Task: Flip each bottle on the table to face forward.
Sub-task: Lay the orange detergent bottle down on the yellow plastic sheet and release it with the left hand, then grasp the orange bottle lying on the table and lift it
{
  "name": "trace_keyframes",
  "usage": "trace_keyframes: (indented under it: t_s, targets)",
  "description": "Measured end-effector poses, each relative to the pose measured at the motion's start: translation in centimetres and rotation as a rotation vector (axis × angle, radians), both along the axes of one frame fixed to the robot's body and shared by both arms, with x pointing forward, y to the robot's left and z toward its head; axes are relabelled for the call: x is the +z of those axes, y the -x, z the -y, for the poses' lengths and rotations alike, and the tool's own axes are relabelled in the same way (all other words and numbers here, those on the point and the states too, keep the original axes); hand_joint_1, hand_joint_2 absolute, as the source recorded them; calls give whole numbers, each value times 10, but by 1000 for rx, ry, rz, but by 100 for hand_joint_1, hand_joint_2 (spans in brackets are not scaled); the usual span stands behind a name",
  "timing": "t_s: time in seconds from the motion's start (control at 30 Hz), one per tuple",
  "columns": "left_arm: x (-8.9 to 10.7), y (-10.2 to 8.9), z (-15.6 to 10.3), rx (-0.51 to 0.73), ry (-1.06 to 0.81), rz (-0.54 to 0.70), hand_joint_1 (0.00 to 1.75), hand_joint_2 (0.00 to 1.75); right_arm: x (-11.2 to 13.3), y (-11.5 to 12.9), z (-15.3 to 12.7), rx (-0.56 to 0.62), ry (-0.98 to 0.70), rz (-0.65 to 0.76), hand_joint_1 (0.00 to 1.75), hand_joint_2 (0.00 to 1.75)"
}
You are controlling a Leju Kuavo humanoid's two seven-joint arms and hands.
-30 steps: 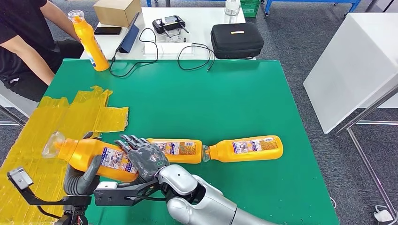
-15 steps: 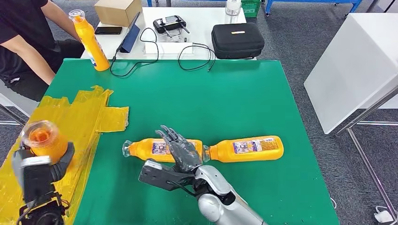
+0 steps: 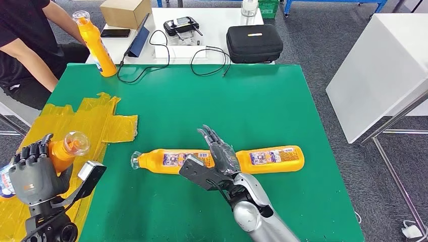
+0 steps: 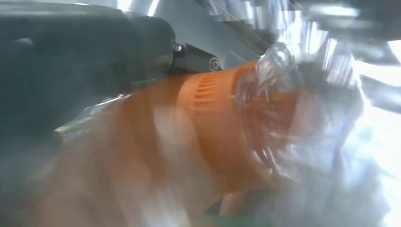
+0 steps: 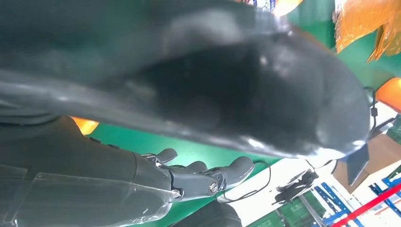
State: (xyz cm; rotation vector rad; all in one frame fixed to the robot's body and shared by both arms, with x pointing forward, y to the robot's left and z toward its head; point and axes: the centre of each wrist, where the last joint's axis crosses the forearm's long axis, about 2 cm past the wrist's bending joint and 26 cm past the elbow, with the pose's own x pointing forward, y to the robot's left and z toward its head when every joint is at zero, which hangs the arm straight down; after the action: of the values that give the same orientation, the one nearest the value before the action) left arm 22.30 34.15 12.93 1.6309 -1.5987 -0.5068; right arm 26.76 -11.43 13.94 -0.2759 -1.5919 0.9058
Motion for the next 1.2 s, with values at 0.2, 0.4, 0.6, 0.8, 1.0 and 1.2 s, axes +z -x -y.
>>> trace_keyframes:
  t_s: [0.2, 0.4, 0.6, 0.8, 1.0, 1.2]
  targets:
    - [-4, -1, 0, 16, -63, -43, 175, 175, 0, -1, 2, -13, 5, -12, 0, 0]
    - [-17, -7, 6, 10, -138, -173, 114, 175, 1, -4, 2, -7, 23, -31, 0, 0]
    - [-37, -16, 7, -74, -112, -371, 0, 0, 1, -7, 2, -1, 51, -51, 0, 0]
    - [-49, -21, 7, -154, -55, -497, 0, 0, 0, -10, 0, -5, 110, -48, 0, 87]
    - [-52, -21, 7, -183, -28, -527, 0, 0, 0, -12, -4, 5, 171, -37, 0, 175]
    - [-53, -22, 7, -214, 12, -531, 0, 0, 3, -18, -11, 9, 285, 0, 0, 175]
